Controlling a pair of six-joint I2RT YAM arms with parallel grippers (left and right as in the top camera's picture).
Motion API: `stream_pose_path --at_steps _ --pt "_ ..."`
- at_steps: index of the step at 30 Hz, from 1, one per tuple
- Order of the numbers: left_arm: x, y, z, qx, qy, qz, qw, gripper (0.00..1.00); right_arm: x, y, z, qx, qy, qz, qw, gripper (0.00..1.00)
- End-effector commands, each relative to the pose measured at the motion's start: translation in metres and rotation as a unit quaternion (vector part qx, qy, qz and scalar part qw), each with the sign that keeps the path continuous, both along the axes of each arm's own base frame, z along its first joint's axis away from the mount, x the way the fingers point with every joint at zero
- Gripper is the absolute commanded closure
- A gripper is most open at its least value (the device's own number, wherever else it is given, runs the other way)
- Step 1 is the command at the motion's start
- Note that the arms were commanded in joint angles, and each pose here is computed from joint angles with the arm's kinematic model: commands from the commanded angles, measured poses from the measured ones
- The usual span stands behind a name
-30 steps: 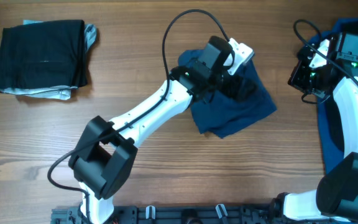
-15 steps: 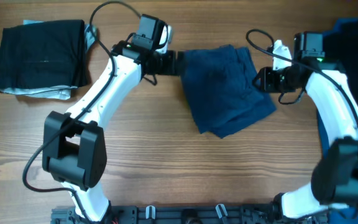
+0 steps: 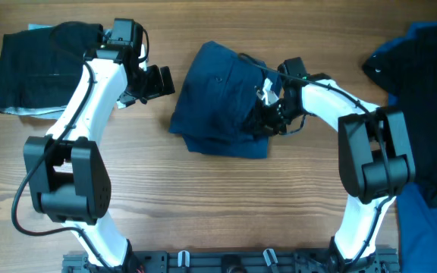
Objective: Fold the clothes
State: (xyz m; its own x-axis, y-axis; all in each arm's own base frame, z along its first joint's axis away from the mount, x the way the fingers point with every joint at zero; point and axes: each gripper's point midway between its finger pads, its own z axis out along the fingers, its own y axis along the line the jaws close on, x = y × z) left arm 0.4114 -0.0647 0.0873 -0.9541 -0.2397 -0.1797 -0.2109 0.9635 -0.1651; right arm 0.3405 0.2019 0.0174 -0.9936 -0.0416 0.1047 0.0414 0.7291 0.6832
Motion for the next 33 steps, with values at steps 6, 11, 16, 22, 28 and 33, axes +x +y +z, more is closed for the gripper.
stream_pose_path --at_steps 6,11,16,22,28,33 --pt "-0.01 -0.028 0.012 -0.134 0.029 -0.002 0.991 0.02 0.084 -0.058 0.064 -0.189 -0.267 -0.015 0.945 0.57" --pt "-0.058 -0.064 -0.008 -0.141 0.114 -0.026 0.983 0.89 0.133 -0.064 0.066 -0.215 -0.352 -0.05 0.91 0.95" --pt "-0.09 -0.095 -0.048 -0.123 0.145 -0.032 0.981 0.88 0.159 -0.064 0.028 -0.228 -0.376 -0.048 0.897 0.96" --pt "-0.066 -0.068 -0.078 -0.021 0.071 -0.005 0.997 0.78 0.131 -0.07 -0.048 -0.254 -0.29 -0.008 0.923 0.96" --pt "-0.001 -0.051 -0.066 0.042 -0.073 -0.021 0.996 0.78 0.064 -0.1 -0.076 -0.323 -0.117 -0.037 0.938 0.96" --pt "0.063 -0.033 -0.04 0.052 -0.206 -0.019 0.977 0.72 -0.017 -0.078 -0.071 -0.277 0.059 -0.012 0.959 0.96"
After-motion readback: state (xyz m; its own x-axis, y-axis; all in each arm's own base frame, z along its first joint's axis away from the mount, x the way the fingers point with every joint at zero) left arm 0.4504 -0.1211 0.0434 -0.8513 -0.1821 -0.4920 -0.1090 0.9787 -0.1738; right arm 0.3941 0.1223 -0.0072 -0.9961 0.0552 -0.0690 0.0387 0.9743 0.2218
